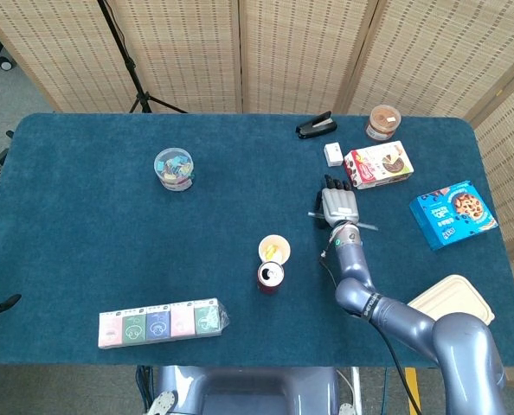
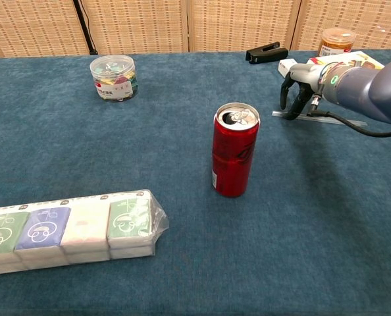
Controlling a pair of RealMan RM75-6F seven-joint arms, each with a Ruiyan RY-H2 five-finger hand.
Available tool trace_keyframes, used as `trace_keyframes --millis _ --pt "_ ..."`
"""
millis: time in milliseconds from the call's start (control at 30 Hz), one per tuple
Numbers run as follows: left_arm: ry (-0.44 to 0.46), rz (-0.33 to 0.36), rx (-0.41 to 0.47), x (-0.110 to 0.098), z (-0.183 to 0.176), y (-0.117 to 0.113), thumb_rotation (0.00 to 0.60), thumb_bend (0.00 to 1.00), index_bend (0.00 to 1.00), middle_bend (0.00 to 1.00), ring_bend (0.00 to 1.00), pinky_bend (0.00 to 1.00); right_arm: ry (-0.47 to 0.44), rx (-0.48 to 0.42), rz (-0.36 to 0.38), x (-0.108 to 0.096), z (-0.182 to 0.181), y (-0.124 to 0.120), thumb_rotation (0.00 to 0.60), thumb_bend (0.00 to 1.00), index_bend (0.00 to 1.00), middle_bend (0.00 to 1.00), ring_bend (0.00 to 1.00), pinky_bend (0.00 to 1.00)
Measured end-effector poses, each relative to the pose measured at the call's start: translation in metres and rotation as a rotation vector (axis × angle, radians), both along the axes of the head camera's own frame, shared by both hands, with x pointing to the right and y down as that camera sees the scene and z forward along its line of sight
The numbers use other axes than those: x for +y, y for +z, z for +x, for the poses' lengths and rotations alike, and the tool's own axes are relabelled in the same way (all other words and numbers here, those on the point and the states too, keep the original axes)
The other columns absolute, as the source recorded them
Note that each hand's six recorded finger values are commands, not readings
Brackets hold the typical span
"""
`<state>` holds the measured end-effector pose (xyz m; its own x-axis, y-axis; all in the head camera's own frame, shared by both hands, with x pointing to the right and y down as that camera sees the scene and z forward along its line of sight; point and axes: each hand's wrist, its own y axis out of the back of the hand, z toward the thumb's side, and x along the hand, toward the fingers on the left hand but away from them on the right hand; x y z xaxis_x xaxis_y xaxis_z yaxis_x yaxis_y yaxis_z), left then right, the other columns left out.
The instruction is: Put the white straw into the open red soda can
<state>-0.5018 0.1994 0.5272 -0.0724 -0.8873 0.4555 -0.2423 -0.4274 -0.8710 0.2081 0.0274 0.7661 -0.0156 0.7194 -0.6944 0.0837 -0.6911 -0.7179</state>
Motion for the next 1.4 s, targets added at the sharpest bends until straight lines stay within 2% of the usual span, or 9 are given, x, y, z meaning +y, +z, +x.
trace_keyframes --millis 600,1000,1267,1400 --pt "-0.001 -0.001 -0.001 0.000 0.000 0.000 0.600 0.00 0.00 0.00 0.00 0.00 0.001 0.015 -0.020 0.003 0.003 0.007 0.600 0.40 0.51 0.00 0.00 0.00" --pt "-0.002 -0.002 0.000 0.000 0.000 0.001 0.600 0.00 0.00 0.00 0.00 0.00 -0.012 0.019 -0.012 0.003 0.003 0.008 0.600 0.45 0.55 0.00 0.00 0.00" --pt "0.002 -0.002 0.003 0.001 0.000 0.000 0.600 0.00 0.00 0.00 0.00 0.00 -0.023 -0.005 0.015 0.002 0.000 -0.001 0.600 0.45 0.57 0.00 0.00 0.00" --pt "0.006 -0.002 0.007 0.001 0.001 0.000 0.600 0.00 0.00 0.00 0.00 0.00 -0.030 -0.040 0.042 -0.001 -0.004 -0.013 0.600 0.48 0.57 0.00 0.00 0.00"
